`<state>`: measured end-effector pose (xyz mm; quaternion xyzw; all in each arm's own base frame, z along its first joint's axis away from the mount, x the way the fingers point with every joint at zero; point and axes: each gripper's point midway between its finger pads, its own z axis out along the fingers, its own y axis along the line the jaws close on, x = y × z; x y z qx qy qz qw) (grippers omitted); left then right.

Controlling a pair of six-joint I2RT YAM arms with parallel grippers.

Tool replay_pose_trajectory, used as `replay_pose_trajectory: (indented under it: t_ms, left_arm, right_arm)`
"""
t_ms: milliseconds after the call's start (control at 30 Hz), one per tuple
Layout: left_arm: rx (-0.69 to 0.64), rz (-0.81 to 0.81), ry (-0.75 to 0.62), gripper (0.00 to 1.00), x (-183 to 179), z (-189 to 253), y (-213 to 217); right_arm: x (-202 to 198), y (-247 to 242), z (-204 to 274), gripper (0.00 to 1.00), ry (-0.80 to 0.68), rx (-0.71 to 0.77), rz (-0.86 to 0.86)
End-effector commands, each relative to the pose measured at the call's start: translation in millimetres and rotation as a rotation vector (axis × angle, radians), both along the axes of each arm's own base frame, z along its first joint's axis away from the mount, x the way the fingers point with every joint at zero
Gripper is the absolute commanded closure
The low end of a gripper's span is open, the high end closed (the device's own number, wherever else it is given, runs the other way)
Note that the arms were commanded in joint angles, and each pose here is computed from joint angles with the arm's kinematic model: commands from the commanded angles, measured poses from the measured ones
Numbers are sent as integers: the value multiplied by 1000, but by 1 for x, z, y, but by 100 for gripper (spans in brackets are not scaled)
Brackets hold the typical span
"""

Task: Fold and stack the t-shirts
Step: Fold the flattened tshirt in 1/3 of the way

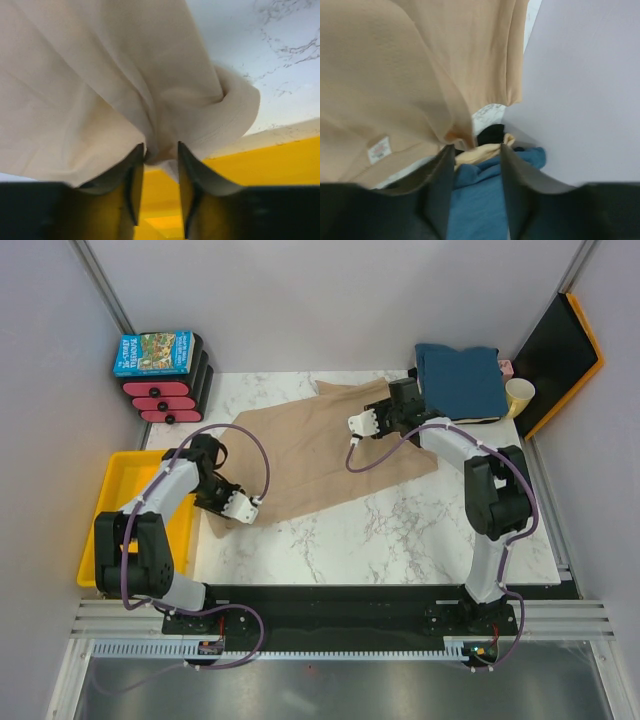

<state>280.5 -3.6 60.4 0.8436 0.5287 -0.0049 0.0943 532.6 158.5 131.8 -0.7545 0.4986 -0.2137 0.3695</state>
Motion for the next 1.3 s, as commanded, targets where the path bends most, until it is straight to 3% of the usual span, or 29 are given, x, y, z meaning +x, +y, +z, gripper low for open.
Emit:
replay_pose_trajectory:
  t_ms: [0, 67, 200, 300, 467, 500, 533, 600, 633, 733, 967, 1033, 1167, 1200, 1267]
  left_arm:
    - [43, -183, -80, 50, 25, 12, -3]
    - [52, -155, -84, 32, 27, 14, -1]
    - [41, -59, -162, 28, 48, 32, -1]
    - [6, 18, -216, 27, 61, 54, -6]
    - [-43, 10, -289, 27, 54, 79, -21]
    - [-46, -1, -292, 26, 51, 81, -23]
    - [-53, -25, -279, 26, 44, 80, -27]
    - [-52, -48, -246, 27, 26, 76, -27]
    - [-43, -70, -206, 28, 14, 71, -26]
    - [-46, -106, -137, 31, -10, 59, -28]
    - [-60, -157, 17, 58, -51, 26, -36]
    - [-57, -141, 58, 74, -53, 17, -38]
    - [-20, -86, 99, 88, -46, 8, -36]
    - [-12, -75, 103, 98, -44, 8, -35]
    - [5, -51, 112, 98, -43, 7, -32]
  right_arm:
    - [14, 1, 21, 40, -78, 10, -54]
    - [16, -2, 27, 35, -91, 17, -81]
    - [16, -17, 44, 31, -116, 43, -178]
    - [15, -32, 58, 23, -139, 60, -261]
    - [6, -57, 65, 26, -103, 55, -378]
    - [2, -63, 67, 31, -79, 56, -394]
    - [-14, -69, 48, 57, 38, 26, -393]
    - [-27, -72, 44, 91, 128, 46, -407]
    - [-46, -75, 29, 100, 237, 31, -395]
    - [-76, -78, 8, 100, 375, 23, -381]
    - [-107, -63, -24, 100, 542, 85, -351]
    - [-109, -60, -31, 100, 575, 90, -351]
    - [-110, -55, -40, 100, 623, 101, -345]
    - [-110, -54, -45, 100, 635, 102, -344]
    - [-108, -53, -47, 100, 641, 103, -344]
